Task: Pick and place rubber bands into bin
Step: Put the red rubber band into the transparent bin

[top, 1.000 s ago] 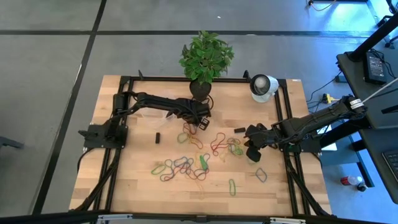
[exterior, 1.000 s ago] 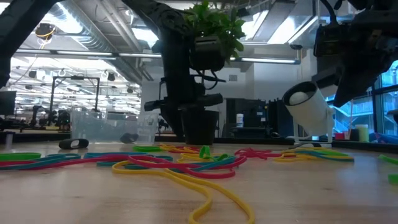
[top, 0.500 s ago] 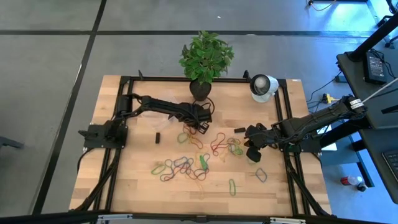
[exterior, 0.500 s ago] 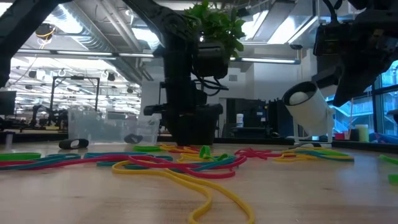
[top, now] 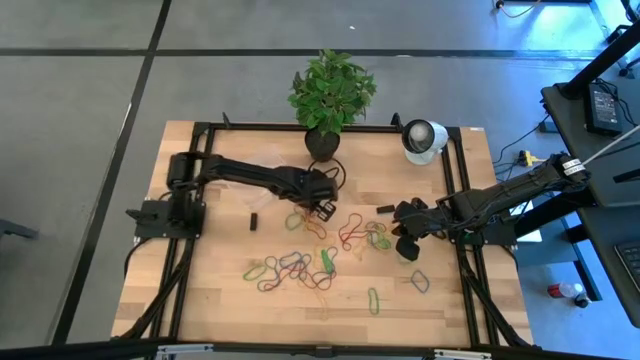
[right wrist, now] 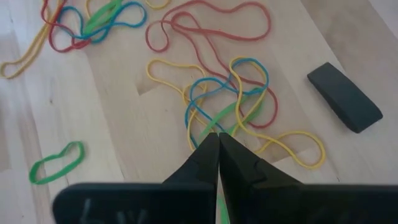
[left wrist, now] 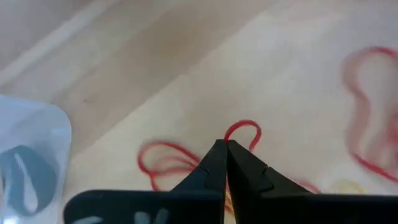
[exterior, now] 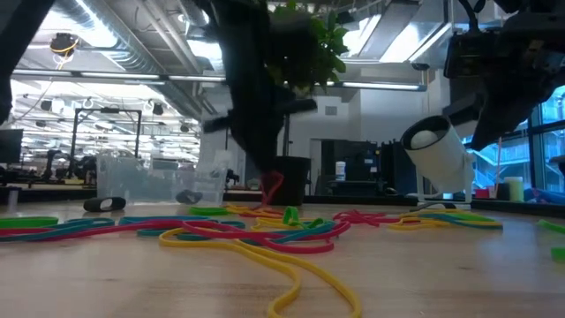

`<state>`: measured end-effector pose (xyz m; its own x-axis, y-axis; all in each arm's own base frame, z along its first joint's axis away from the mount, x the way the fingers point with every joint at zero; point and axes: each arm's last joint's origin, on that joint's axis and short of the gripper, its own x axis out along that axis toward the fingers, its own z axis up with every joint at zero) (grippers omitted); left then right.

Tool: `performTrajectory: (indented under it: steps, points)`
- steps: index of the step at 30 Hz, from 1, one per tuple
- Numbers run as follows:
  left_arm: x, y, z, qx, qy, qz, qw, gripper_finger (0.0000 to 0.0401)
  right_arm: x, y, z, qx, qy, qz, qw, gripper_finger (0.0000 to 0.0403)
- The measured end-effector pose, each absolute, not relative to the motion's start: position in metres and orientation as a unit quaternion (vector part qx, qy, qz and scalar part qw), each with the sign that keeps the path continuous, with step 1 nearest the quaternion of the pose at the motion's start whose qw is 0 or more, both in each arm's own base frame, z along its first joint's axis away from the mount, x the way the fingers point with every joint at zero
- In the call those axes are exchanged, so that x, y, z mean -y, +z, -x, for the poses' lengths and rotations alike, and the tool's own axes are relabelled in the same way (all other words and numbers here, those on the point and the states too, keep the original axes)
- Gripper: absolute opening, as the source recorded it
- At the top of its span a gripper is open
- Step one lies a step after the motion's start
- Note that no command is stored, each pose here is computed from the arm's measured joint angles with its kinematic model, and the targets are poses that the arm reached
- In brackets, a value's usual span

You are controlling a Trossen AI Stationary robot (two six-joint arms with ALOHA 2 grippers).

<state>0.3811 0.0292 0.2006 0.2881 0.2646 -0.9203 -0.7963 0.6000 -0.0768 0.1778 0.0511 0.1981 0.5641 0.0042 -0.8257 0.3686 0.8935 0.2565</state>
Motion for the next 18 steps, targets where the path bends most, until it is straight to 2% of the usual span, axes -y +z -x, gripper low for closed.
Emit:
performTrajectory:
  steps: [9, 18]
  points:
    - [-0.007, 0.279, -0.348, -0.396, 0.336, 0.236, 0.821, 0.0002, -0.05, 0.199, -0.18, -0.436, -0.123, -0.201, 0.869, 0.0017]
    - [-0.004, 0.343, -0.297, -0.332, 0.333, 0.184, 0.863, 0.0002, -0.052, 0.206, -0.188, -0.388, -0.112, -0.222, 0.887, 0.0017]
